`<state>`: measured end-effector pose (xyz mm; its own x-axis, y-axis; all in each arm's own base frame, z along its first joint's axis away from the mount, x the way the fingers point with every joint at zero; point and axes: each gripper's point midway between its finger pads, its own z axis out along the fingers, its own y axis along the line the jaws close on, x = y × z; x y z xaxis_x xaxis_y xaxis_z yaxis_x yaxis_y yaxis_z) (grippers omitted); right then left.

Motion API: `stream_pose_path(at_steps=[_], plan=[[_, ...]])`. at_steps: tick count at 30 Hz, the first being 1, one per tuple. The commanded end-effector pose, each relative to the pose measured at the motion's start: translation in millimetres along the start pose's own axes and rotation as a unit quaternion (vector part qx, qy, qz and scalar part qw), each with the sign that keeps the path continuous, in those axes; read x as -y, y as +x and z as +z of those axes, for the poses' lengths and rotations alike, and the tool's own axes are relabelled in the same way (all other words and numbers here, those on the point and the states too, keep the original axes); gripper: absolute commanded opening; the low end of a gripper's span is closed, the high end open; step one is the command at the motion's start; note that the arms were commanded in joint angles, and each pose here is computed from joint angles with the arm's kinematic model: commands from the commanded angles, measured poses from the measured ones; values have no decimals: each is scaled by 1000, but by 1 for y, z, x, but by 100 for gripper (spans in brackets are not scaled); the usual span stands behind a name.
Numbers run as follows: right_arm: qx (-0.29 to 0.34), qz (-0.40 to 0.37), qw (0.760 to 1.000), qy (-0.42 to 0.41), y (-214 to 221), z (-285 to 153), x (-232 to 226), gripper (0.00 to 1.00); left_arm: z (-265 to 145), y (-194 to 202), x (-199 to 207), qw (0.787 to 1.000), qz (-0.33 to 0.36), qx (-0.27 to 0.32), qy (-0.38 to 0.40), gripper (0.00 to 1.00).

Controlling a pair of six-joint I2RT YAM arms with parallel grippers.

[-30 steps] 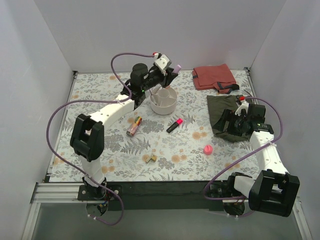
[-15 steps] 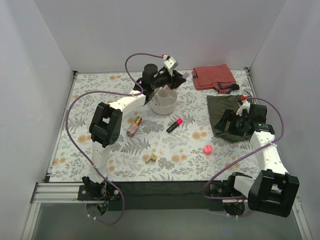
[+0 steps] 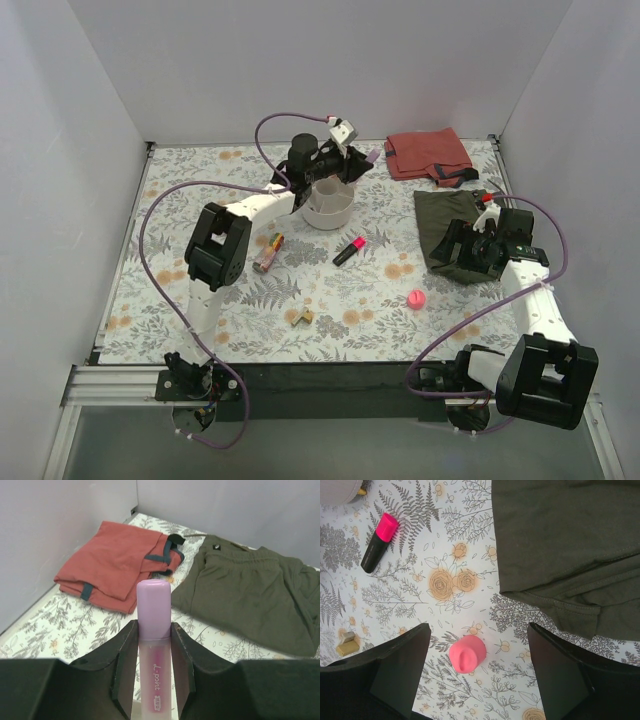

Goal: Sort the stationery into containers
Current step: Place the pen in the storage box.

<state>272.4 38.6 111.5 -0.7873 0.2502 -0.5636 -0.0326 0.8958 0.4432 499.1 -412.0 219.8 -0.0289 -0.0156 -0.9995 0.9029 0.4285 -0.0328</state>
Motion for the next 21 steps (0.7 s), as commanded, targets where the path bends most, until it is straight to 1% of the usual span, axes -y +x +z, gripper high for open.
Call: stream_pose_path(at_steps=[1,12,15,16,18,21], plan=[[10,-13,1000,2,-10,-1,1,87,4,0,-8,1000,13,7,0,9],[3,-10,1000,6,-8,2,6,87,-2,24,-31,999,10,-13,-28,10],[3,-10,1000,5,-8,3,6,87,-3,27,-35,999,10,-15,-38,20],[2,-10,1000,5,-8,3,6,87,-3,28,-37,999,9,-16,-42,26],[1,-10,1000,5,-8,4,6,87,-4,28,-37,999,10,-17,-46,30],[1,-11,1000,4,-9,4,6,87,-7,24,-38,998,12,-15,-54,38]])
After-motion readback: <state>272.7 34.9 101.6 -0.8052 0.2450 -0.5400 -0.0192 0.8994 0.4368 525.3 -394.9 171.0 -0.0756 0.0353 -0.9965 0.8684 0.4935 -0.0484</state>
